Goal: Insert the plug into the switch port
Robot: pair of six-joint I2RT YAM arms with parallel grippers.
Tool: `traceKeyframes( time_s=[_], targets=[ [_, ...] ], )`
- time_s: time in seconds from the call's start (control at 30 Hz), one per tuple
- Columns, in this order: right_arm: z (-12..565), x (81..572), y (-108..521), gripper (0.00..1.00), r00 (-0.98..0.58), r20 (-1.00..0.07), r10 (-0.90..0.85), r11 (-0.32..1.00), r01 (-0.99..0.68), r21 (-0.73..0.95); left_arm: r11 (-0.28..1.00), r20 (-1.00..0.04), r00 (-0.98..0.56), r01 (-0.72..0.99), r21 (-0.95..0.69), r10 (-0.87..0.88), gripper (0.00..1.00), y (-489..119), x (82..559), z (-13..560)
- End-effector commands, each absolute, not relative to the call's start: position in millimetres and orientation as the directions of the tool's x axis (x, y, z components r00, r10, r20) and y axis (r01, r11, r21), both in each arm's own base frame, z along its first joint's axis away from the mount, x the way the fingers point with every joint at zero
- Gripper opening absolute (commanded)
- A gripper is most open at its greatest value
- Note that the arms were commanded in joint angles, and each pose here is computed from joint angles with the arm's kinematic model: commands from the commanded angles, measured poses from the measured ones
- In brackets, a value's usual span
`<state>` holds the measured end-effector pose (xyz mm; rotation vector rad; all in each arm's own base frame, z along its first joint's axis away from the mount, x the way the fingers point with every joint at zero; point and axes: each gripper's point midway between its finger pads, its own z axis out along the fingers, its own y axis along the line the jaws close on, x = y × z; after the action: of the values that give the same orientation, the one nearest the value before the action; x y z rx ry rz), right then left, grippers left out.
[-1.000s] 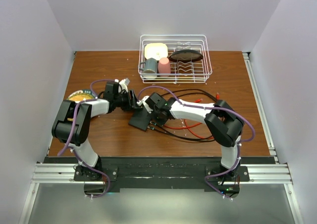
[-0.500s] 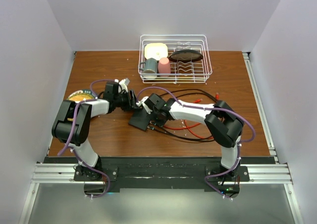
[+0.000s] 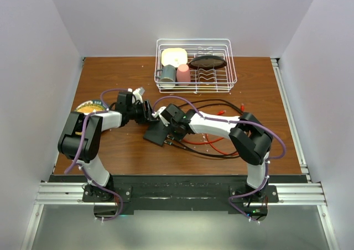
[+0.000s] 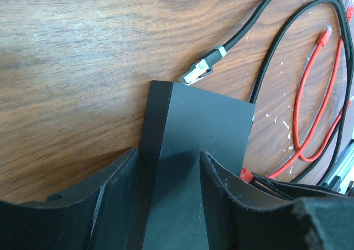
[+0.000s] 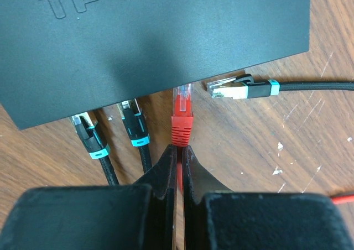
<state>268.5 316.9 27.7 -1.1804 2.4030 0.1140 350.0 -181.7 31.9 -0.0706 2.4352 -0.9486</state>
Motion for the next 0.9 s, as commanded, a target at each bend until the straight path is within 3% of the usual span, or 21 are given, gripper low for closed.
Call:
traceKeyframes(
  time_s=[0.0,0.53,0.87],
  targets=[
    [76,277,362,0.0,-0.46,-0.607,-0.648,0.612,-0.789,-0.056,0.73,-0.43,-0.876,0.146,-0.667,-0.218,0.52,-187,344,30],
    [78,270,376,0.0,-0.424,-0.634,-0.647,0.575,-0.817,-0.041,0.709,-0.43,-0.878,0.166,-0.686,-0.21,0.52,-192,341,34],
    [68,284,382,0.0,-0.487,-0.626,-0.61,0.651,-0.758,-0.044,0.697,-0.415,-0.888,0.17,-0.697,-0.198,0.49,-192,328,34]
  ],
)
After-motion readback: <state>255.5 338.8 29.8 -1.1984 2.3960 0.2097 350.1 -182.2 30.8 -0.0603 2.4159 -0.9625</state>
